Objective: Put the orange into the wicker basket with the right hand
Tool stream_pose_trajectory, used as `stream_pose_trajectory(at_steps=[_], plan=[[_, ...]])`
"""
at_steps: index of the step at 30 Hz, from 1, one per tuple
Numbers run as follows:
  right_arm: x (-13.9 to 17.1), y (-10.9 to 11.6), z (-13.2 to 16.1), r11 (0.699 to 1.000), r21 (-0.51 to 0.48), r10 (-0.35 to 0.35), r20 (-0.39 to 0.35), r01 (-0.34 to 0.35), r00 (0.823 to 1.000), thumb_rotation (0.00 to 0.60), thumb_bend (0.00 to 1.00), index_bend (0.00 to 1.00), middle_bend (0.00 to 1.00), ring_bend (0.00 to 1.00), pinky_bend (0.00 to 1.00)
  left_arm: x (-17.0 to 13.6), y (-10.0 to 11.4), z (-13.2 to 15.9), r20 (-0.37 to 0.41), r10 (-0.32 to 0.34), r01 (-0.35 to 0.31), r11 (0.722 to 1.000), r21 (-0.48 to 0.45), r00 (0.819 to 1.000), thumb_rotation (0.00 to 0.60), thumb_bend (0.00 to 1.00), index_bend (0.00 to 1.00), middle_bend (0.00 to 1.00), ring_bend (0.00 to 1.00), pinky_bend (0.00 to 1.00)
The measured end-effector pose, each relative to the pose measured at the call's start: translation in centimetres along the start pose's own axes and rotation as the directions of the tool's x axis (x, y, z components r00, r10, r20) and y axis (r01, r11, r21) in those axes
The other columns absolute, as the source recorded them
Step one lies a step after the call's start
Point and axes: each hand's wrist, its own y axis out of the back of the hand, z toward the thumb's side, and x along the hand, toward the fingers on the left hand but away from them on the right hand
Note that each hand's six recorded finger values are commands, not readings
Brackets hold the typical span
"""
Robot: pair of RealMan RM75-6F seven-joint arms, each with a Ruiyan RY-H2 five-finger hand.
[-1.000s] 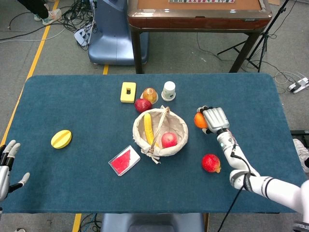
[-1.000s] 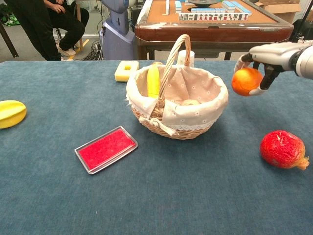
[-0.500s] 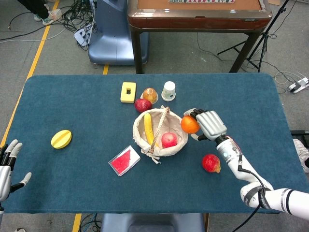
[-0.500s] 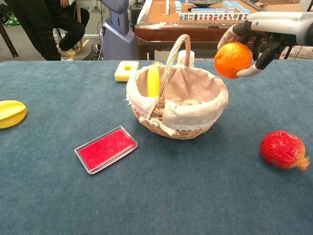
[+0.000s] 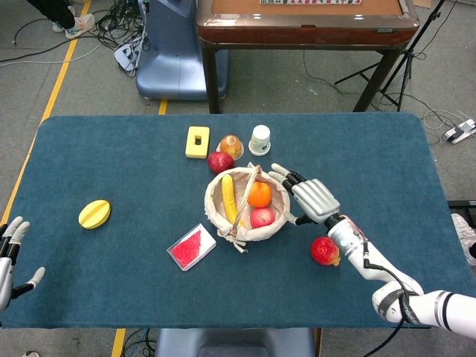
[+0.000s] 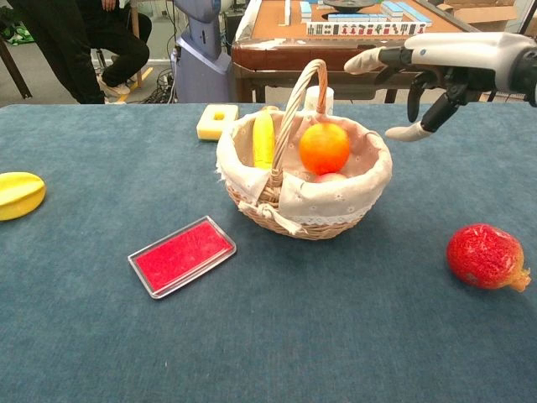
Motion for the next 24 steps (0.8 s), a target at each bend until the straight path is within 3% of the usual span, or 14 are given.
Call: stream_pose_trajectory(at_steps=[5, 8, 15, 24], plan=[[2.3, 1.4, -2.1, 0.996, 0.064, -0.069, 0.053, 0.066, 0.996, 0.6, 0.32, 0.0, 0.01, 0.08, 0.44, 0.3, 0.1, -0.2, -0.004, -0.002, 0.002, 1.0, 0.006, 1.0, 0.6, 0.26, 0.09, 0.0, 0.0, 0.01], [4.6, 2.2, -3.9, 0.985, 0.126, -0.133, 0.108, 0.119, 0.985, 0.6, 0.32, 0.0, 0.03, 0.08, 0.44, 0.6, 0.0, 0.0, 0.002, -0.006, 0.006, 1.0, 0.015, 1.0, 0.6, 0.26, 0.09, 0.0, 0.0, 0.01], [12.2, 3.2, -8.3, 0.955, 0.219, -0.257, 0.27, 0.2, 0.928, 0.6, 0.32, 0.0, 0.05, 0.08, 0.44, 1.4, -0.2, 1.0, 0.034, -0.018, 0.017, 1.0, 0.025, 0.999, 0.6, 0.26, 0.09, 0.0, 0.0, 0.01], [19.4, 2.1, -11.2, 0.947, 0.243, -0.295, 0.392, 0.211, 0.871, 0.6, 0.32, 0.0, 0.09, 0.09, 0.44, 2.2, -0.5, 1.9, 0.052, -0.024, 0.023, 0.999, 0.032, 0.998, 0.6, 0.26, 0.09, 0.0, 0.0, 0.01]])
